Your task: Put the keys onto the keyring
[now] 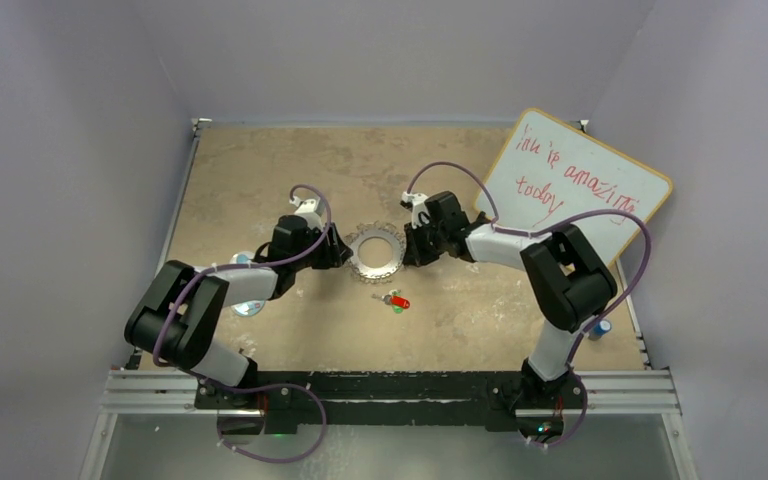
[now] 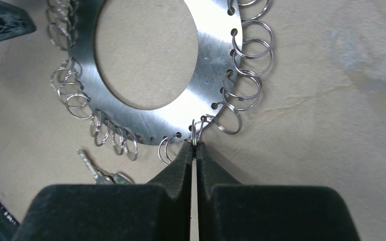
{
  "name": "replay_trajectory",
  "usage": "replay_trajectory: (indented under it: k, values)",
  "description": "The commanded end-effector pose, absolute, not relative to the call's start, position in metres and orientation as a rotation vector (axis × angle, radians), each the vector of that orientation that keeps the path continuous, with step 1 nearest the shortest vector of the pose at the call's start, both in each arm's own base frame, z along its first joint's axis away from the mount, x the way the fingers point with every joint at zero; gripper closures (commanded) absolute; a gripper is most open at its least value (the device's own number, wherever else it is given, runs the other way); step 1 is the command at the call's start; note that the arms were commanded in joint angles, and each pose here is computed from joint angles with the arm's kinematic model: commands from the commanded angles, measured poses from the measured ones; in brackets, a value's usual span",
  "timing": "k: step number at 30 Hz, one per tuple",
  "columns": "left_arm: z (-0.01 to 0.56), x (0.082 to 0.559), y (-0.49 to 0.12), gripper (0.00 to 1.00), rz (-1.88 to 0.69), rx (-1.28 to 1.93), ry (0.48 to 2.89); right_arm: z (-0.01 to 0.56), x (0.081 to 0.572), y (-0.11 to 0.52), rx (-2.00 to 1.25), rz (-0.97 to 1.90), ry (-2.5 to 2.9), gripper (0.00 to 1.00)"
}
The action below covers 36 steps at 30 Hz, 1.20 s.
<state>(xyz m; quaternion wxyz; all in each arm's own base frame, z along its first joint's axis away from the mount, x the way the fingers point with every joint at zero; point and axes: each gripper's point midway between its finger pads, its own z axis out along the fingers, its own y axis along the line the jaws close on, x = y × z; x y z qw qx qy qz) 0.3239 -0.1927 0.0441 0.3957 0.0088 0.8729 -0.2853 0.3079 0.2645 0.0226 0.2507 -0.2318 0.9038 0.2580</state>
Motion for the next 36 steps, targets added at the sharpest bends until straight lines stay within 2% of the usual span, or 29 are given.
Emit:
replay_trajectory:
  k: [1, 8, 12, 15, 18, 24, 31, 36]
  values:
    - [0.052, 0.333, -0.192, 0.54, -0.694, 0.049, 2.168, 0.036, 0.289, 0.291, -0.693, 0.969, 2.390, 1.00]
    - [0.058, 0.336, -0.187, 0.54, -0.647, 0.063, 2.160, 0.059, 0.259, 0.320, -0.698, 1.345, 2.300, 0.99]
    - [0.063, 0.336, -0.178, 0.53, -0.590, 0.058, 2.154, 0.069, 0.262, 0.320, -0.682, 1.338, 2.280, 0.76]
    - [0.068, 0.336, -0.169, 0.52, -0.538, 0.031, 2.144, 0.072, 0.276, 0.314, -0.662, 1.210, 2.276, 0.57]
    - [0.069, 0.333, -0.160, 0.51, -0.502, -0.002, 2.139, 0.073, 0.290, 0.305, -0.660, 1.078, 2.272, 0.47]
    - [0.060, 0.325, -0.157, 0.52, -0.503, -0.041, 2.168, 0.061, 0.296, 0.295, -0.704, 0.920, 2.308, 0.46]
    - [0.037, 0.319, -0.163, 0.55, -0.543, -0.064, 2.233, 0.051, 0.287, 0.314, -0.836, 0.802, 2.311, 0.44]
    - [0.025, 0.323, -0.176, 0.58, -0.610, -0.045, 2.259, 0.040, 0.289, 0.319, -0.848, 0.731, 2.350, 0.54]
